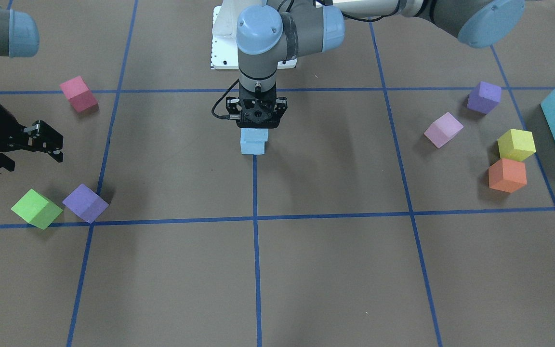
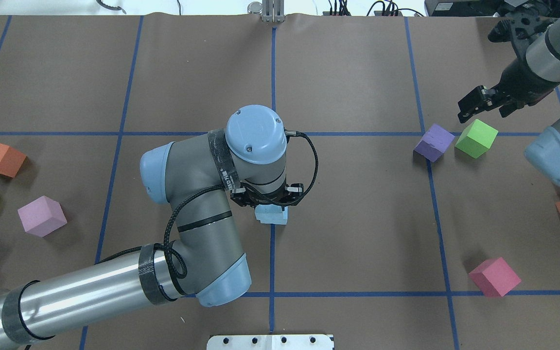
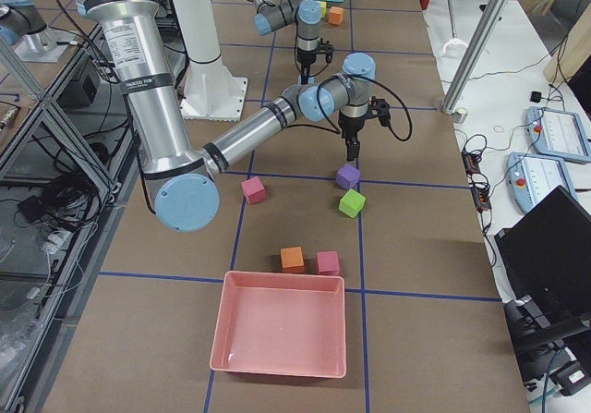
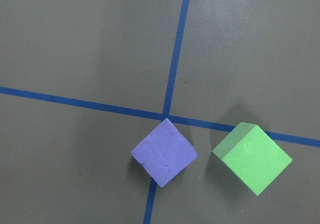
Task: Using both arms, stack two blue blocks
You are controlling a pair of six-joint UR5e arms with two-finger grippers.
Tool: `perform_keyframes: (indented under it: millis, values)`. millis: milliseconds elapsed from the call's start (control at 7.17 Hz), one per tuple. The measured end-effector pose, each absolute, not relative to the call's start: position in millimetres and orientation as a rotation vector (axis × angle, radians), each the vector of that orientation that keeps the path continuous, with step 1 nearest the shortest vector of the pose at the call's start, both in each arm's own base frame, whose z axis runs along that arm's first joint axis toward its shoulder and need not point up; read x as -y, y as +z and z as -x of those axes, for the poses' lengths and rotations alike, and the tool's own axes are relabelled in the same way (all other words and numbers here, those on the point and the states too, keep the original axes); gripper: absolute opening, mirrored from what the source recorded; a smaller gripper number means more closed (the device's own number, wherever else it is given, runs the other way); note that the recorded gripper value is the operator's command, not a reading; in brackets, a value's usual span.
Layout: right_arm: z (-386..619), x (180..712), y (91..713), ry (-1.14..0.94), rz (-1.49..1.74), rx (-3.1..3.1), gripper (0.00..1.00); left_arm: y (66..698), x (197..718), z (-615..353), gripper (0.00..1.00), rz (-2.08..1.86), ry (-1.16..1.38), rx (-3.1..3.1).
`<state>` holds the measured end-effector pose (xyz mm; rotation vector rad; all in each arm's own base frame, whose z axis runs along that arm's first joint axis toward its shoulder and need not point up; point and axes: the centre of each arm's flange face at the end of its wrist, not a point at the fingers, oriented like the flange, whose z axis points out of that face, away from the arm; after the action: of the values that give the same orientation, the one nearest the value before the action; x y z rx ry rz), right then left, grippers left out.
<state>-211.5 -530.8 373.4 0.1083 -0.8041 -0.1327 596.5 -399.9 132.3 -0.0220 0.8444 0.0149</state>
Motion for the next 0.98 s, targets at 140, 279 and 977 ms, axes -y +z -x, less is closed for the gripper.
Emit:
perform_keyframes:
  millis: [140, 279, 977]
  values:
    - [211.5, 530.7, 373.7, -0.133, -0.108, 0.804, 1.00, 131.6, 397.9, -596.1, 0.55, 0.021, 0.017, -0.847]
    - [211.4, 530.6, 374.0, -0.132, -0.107, 0.804, 1.00, 130.0, 397.4, -595.8, 0.56, 0.021, 0.016, -0.850]
    - [211.4, 530.5, 374.3, -0.132, -0.107, 0.803, 1.00, 126.6, 396.7, -596.1, 0.72, 0.032, -0.004, -0.857]
